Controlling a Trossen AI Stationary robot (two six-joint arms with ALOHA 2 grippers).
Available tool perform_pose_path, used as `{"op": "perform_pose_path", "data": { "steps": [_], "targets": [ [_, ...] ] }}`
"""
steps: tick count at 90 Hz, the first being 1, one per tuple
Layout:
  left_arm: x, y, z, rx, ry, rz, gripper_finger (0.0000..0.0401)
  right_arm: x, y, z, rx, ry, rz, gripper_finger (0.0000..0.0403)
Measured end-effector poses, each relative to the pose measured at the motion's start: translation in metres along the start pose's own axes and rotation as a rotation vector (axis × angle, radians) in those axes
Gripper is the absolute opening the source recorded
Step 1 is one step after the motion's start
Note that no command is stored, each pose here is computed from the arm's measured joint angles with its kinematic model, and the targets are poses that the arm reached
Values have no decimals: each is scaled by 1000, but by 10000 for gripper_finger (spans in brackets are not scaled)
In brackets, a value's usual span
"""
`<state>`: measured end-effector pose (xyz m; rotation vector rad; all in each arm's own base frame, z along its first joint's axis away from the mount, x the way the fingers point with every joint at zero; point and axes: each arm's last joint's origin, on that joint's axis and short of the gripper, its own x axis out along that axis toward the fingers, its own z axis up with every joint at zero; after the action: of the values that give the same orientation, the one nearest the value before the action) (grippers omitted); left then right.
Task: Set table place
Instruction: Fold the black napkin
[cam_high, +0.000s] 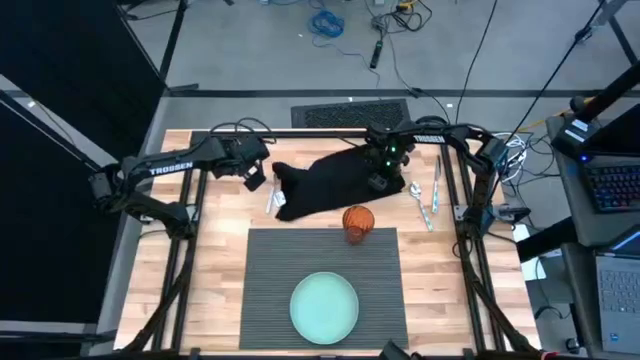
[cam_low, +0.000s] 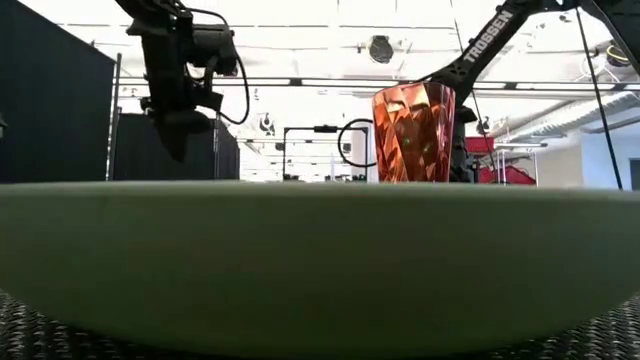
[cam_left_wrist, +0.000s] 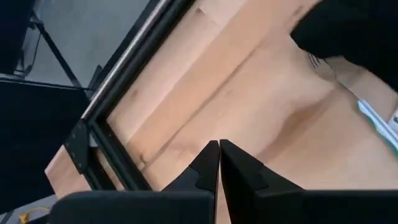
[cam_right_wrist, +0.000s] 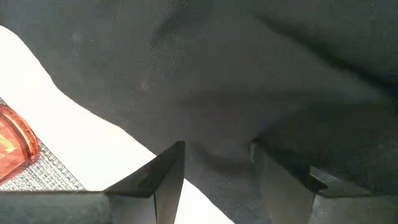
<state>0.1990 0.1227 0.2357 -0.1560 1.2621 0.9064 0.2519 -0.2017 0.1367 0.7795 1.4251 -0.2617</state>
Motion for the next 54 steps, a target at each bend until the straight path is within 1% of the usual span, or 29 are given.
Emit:
{"op": "perform_pose_path", "data": {
  "steps": [6,14,19,28,38,54],
  "targets": [
    [-1,-4,4,16,-31,-74,0,0,0,0,-1,-1,0,176],
    [-3,-11,10,33,-95,-215,0,0,0,0,-1,0,0,176],
    [-5,-15,13,36,-131,-254,0,0,0,0,-1,0,1,176],
    [-7,-18,15,37,-160,-250,0,0,0,0,-3,4,2,176],
    [-7,-17,16,44,-166,-229,0,0,0,-1,-1,9,3,176],
    [-7,-17,16,60,-174,-227,0,1,1,-4,1,40,14,176]
  ]
}}
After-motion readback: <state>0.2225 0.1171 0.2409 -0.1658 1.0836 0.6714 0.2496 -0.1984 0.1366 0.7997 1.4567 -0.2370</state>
